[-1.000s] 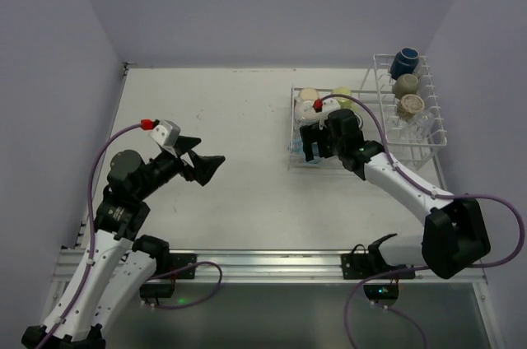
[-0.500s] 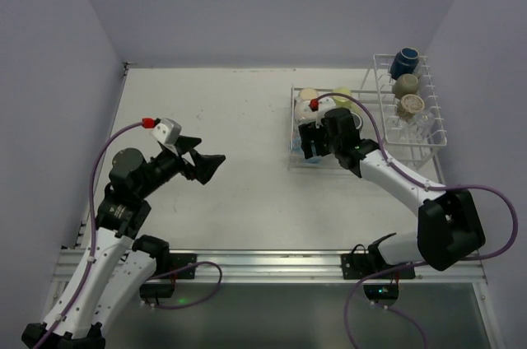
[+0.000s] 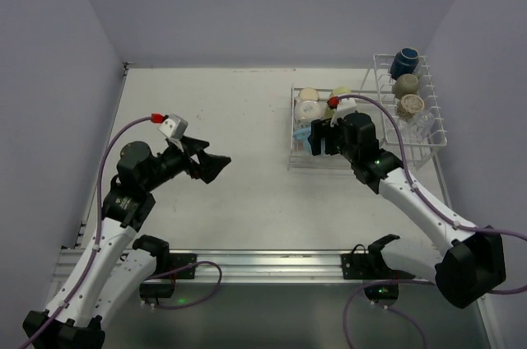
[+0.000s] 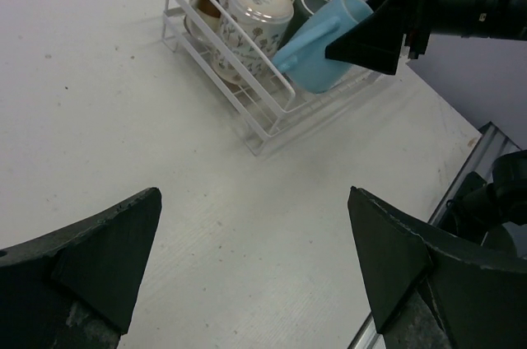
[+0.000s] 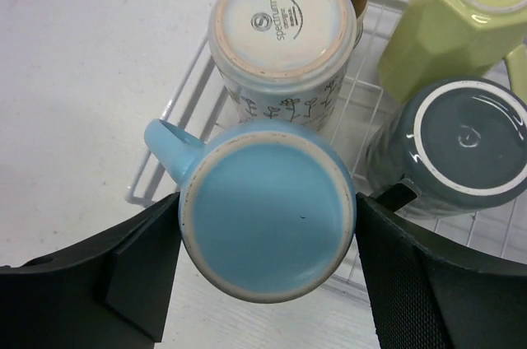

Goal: Unload the cups from the dish rack

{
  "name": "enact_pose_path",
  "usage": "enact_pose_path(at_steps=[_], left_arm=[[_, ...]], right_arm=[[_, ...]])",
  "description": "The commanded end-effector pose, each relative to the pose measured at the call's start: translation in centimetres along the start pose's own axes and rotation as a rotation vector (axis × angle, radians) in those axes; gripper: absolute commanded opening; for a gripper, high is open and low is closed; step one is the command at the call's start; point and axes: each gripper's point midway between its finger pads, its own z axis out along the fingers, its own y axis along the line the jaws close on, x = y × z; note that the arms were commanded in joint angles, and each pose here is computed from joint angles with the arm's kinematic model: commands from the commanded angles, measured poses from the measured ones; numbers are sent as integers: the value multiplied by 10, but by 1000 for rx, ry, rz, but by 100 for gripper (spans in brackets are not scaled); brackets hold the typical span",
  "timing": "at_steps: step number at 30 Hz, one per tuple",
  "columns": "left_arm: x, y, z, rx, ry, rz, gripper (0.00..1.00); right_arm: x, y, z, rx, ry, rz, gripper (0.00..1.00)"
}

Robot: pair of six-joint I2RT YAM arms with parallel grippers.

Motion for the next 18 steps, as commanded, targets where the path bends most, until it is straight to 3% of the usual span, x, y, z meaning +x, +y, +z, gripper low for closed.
enact_pose_path(at_steps=[1,8,12,18], left_arm=[[-9,-19,1,86,-19,-40,100],[-26,-44,2,213,-66,-131,95],[-13,-53,12,325,-58,-261,89],[-14,-71,26,408,-96,-324,83]], right_arm=[[-50,7,-17,-29,-198,75,34],[-70,21,-53,-109,-267,259,30],[-95,52,-81,-309,-369,466,28],[-123,87,-123,-579,-452,623,27]])
